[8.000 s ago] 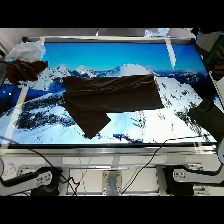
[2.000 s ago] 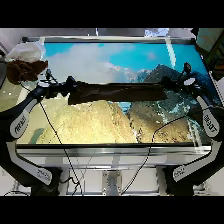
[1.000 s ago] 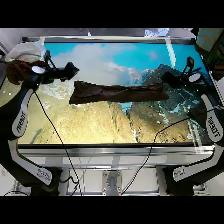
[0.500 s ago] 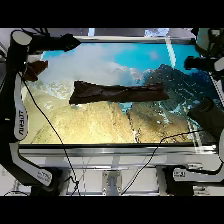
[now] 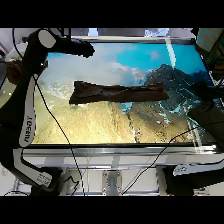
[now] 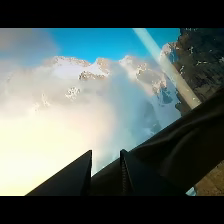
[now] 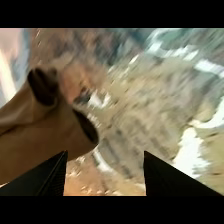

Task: Fold the shirts.

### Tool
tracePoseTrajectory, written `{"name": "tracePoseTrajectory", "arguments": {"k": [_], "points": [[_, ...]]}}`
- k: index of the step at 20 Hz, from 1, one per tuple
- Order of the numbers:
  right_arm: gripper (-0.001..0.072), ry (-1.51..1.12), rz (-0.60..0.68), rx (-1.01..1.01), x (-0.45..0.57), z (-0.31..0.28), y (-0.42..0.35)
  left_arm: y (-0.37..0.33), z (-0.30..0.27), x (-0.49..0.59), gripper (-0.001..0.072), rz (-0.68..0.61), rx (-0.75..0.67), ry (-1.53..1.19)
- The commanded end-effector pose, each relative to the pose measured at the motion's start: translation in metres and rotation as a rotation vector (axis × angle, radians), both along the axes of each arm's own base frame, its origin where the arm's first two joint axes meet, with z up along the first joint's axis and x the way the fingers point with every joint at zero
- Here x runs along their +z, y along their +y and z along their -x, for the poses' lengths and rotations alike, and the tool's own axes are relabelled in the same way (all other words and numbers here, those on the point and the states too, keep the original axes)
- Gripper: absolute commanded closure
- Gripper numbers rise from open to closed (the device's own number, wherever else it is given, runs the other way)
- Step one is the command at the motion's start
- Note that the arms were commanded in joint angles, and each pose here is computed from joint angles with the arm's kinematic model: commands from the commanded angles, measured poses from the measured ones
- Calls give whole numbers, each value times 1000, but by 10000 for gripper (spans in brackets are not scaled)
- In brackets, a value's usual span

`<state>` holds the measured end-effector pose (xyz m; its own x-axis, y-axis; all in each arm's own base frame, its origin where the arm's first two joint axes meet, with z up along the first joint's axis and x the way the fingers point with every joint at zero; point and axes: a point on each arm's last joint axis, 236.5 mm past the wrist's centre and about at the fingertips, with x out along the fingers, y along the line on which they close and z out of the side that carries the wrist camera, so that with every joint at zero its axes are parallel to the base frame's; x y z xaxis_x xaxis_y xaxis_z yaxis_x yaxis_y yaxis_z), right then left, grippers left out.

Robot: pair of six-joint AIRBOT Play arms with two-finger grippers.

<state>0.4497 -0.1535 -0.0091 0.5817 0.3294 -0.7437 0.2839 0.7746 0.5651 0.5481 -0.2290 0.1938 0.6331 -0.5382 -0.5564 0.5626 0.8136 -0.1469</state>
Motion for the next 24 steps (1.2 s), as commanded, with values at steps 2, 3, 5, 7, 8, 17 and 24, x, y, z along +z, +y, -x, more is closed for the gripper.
{"name": "tracePoseTrajectory", "arguments": {"k": [2, 3, 5, 7, 8, 17, 24], "points": [[174, -2, -354, 53, -50, -24, 66, -4, -1, -6, 478, -4, 11, 6], [171, -4, -347, 53, -59, -33, 75, -4, -1, -6, 478, -1, 13, 8], [164, -8, -288, 54, -73, -52, 89, -4, -1, -6, 478, 0, 14, 10], [164, -19, -228, 82, -80, -69, 105, -4, -1, -7, 479, 0, 14, 12], [164, -17, -201, 111, -84, -74, 114, -4, 0, -7, 479, -1, 12, 15], [213, 135, -166, 433, -109, -63, 190, -8, 10, -46, 480, -34, -9, 139], [678, 153, -208, 601, -101, -38, 224, -73, 25, -156, 697, -65, -102, 344]]}}
